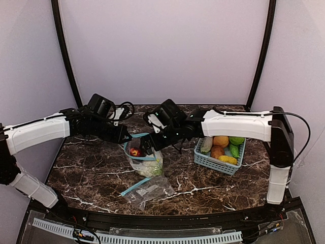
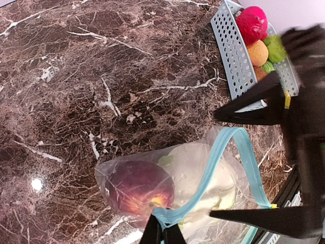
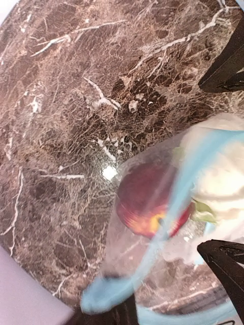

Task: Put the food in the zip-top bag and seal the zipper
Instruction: Adjust the fake fruit in the zipper food storage bag, then pick up the fake fruit from the bin.

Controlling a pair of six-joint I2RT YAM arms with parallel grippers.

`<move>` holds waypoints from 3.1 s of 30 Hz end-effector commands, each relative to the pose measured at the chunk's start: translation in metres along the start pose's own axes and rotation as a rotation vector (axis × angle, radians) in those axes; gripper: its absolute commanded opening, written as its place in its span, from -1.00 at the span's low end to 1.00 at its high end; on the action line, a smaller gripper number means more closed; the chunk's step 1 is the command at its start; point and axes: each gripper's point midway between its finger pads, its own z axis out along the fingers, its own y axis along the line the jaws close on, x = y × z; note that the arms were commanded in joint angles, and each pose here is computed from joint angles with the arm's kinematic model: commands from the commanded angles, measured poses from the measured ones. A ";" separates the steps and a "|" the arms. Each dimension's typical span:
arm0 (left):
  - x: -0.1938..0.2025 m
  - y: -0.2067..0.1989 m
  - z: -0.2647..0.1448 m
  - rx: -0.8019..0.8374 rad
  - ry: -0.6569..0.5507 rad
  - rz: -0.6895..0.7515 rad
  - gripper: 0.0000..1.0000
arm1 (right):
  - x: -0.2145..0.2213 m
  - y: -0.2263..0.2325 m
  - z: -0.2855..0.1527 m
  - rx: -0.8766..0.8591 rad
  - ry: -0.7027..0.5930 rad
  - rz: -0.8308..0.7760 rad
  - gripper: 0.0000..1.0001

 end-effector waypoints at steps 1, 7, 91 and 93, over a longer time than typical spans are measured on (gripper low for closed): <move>-0.013 0.003 0.004 0.024 -0.012 0.040 -0.99 | -0.037 0.026 -0.077 -0.136 -0.152 -0.035 0.97; -0.033 0.007 0.004 0.009 -0.027 0.103 -0.99 | -0.038 0.016 -0.136 -0.110 -0.234 -0.008 0.97; -0.022 0.022 -0.006 -0.017 -0.029 0.130 -0.99 | 0.018 -0.199 -0.234 0.378 -0.310 0.270 0.01; -0.022 0.023 -0.006 -0.018 -0.030 0.129 -0.99 | 0.004 -0.166 -0.227 0.316 -0.325 0.197 0.00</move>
